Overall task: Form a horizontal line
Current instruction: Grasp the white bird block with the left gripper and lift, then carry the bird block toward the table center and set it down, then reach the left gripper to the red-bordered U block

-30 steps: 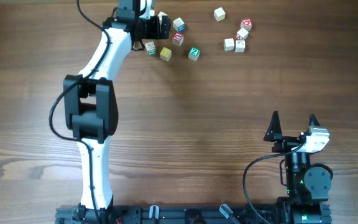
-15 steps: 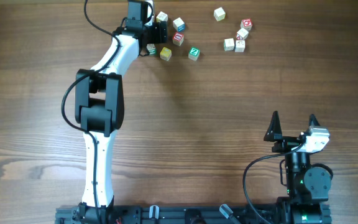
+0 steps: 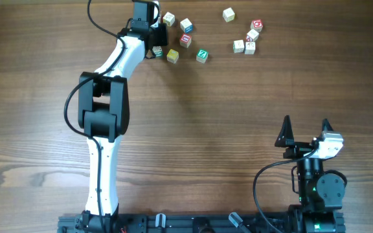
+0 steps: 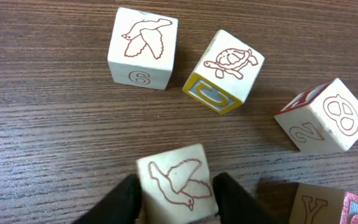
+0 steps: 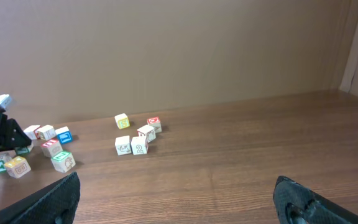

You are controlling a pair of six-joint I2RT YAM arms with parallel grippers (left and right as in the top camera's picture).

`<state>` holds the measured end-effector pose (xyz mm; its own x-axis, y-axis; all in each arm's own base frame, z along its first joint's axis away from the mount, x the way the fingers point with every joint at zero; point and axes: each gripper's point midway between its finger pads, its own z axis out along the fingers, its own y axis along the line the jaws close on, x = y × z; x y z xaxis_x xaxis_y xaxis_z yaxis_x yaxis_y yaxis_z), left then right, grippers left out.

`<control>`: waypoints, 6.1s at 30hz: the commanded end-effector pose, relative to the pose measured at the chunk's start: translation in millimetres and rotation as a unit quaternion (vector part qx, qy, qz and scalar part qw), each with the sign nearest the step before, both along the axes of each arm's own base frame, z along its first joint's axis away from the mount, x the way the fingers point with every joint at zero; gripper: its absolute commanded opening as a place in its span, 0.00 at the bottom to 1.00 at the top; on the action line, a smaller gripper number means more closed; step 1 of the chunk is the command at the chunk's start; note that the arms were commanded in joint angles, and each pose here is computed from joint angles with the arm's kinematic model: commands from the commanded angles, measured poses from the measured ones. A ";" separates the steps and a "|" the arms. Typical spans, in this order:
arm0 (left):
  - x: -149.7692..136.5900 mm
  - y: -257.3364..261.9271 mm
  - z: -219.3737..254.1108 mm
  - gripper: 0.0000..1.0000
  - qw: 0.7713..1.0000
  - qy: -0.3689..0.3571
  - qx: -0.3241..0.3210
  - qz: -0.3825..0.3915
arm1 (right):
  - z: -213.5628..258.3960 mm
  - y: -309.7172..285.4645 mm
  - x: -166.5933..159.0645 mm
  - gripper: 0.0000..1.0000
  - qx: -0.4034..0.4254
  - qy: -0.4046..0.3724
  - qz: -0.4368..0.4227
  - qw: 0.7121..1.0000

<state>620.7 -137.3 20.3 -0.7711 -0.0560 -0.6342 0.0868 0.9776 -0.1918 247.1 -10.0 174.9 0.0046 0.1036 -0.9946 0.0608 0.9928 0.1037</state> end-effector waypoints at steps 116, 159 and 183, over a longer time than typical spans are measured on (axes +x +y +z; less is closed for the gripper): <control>-261.8 -33.3 -15.7 0.34 0.983 0.181 0.025 -0.019 | 1.3 4.3 0.0 1.00 0.002 -0.004 0.011 1.000; -97.2 34.9 342.9 0.97 0.974 -0.207 0.015 0.089 | 1.3 4.3 0.0 1.00 0.002 -0.004 0.011 1.000; -16.3 -69.9 90.9 0.90 0.994 -0.027 0.047 -0.096 | 1.2 4.3 0.0 1.00 0.002 -0.003 0.011 1.000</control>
<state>604.9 -194.7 128.0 -0.7366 0.0440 -0.6749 0.1897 0.9713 -0.1437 247.1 -10.0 174.7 0.0039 0.1036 -0.9946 0.0609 0.9928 0.1036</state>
